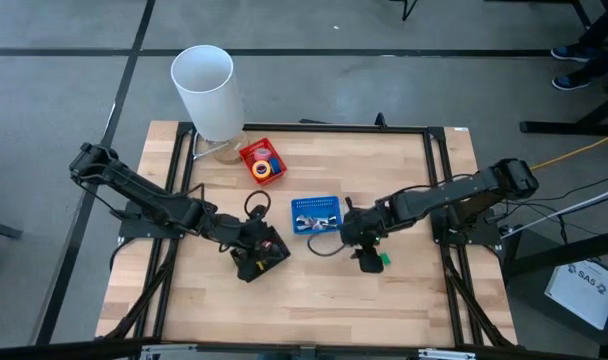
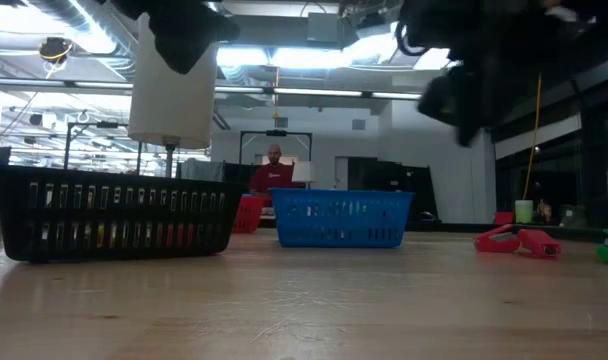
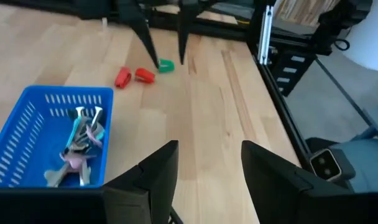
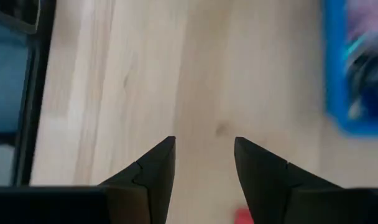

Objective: Pick and place Stapler, Stapler remover, tape
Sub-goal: Put the green stapler into the black basket

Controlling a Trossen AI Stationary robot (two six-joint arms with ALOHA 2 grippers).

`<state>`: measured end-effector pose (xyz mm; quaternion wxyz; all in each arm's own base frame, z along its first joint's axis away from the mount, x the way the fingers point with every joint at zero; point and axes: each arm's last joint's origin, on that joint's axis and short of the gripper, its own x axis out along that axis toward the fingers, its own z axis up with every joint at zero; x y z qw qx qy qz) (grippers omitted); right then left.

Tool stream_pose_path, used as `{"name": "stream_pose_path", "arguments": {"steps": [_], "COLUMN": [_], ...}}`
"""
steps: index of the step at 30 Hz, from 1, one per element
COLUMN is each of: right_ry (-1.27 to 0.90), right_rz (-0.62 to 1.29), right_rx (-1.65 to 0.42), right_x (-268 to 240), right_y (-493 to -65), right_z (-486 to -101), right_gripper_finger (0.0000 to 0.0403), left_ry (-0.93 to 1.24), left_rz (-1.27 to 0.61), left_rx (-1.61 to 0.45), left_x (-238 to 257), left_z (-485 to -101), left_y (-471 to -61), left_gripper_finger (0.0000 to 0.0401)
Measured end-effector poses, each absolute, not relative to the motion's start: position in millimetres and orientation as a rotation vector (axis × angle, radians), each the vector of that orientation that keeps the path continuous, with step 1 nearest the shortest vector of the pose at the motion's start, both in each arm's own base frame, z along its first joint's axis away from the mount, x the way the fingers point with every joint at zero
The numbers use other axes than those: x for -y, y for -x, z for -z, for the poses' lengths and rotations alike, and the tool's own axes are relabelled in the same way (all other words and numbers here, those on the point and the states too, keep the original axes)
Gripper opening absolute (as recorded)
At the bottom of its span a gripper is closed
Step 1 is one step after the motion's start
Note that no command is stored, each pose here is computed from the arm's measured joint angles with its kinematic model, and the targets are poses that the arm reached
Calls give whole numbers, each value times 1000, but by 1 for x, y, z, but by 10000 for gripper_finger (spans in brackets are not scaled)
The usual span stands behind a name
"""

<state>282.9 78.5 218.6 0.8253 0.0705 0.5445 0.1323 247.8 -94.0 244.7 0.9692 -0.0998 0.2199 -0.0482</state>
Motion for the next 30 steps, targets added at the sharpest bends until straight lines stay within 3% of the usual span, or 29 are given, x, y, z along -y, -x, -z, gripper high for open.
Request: {"name": "stream_pose_path", "arguments": {"steps": [7, 14, 30], "right_ry": [-254, -309, -557], "right_rz": [-174, 58, 628], "right_rx": [-1347, -1465, -1368], "right_x": [-95, -108, -135], "right_y": [-261, -241, -213], "right_z": [-205, -200, -197], "right_gripper_finger": [166, 166, 166], "left_ry": [175, 133, 104], "left_rz": [108, 121, 119], "left_rx": [-393, -369, -356], "left_x": [99, 104, 105], "left_z": [-238, -226, -222], "left_y": [-261, -274, -278], "left_gripper_finger": [173, 175, 172]}}
